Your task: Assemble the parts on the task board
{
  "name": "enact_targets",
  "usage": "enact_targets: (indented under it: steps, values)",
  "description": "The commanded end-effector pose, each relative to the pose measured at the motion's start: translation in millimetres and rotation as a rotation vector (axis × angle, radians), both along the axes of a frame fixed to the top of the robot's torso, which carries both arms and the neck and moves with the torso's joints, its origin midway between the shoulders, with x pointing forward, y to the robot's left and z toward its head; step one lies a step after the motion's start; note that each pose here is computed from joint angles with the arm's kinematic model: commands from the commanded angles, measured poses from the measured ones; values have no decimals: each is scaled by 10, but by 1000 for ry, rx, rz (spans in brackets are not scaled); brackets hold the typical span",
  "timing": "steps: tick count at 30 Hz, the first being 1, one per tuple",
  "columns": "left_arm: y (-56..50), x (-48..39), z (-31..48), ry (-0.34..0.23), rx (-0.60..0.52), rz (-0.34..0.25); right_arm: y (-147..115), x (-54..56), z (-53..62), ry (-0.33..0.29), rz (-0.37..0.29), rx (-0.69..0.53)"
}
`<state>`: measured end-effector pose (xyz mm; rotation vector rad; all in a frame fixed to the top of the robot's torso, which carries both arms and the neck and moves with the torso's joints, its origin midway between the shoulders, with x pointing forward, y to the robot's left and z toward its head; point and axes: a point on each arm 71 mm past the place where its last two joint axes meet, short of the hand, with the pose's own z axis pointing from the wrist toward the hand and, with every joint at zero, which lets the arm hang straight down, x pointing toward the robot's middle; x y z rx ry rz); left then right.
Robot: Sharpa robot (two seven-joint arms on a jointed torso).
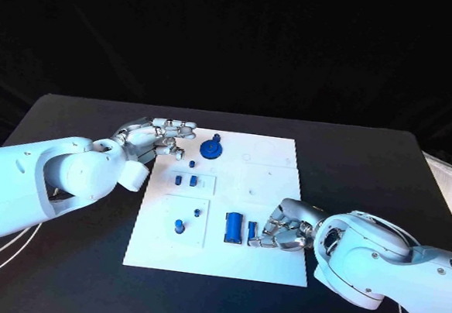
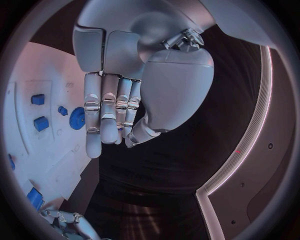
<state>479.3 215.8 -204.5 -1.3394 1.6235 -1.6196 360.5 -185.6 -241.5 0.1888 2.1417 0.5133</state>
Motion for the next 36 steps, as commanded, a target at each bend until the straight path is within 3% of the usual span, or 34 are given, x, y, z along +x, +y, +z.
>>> enact_targets:
  steps: [1,17,25,30,36]
  values:
    - [-25,-7,11,-8,-11,-19,14,12,-13,-14,27,-28]
    - [-30,-5,10,-9,-10,-20,29,63,-30,-31,14,-24]
    - [-27,-6,-3,-7,-9,-19,-13,67,66,-31,-7,81]
    - [-28,-10,-38,-9,-10,-11,-81,216,208,-20,-36,249]
    - [-12,-11,-90,-36,-25,40,-240,606,353,-33,-110,552]
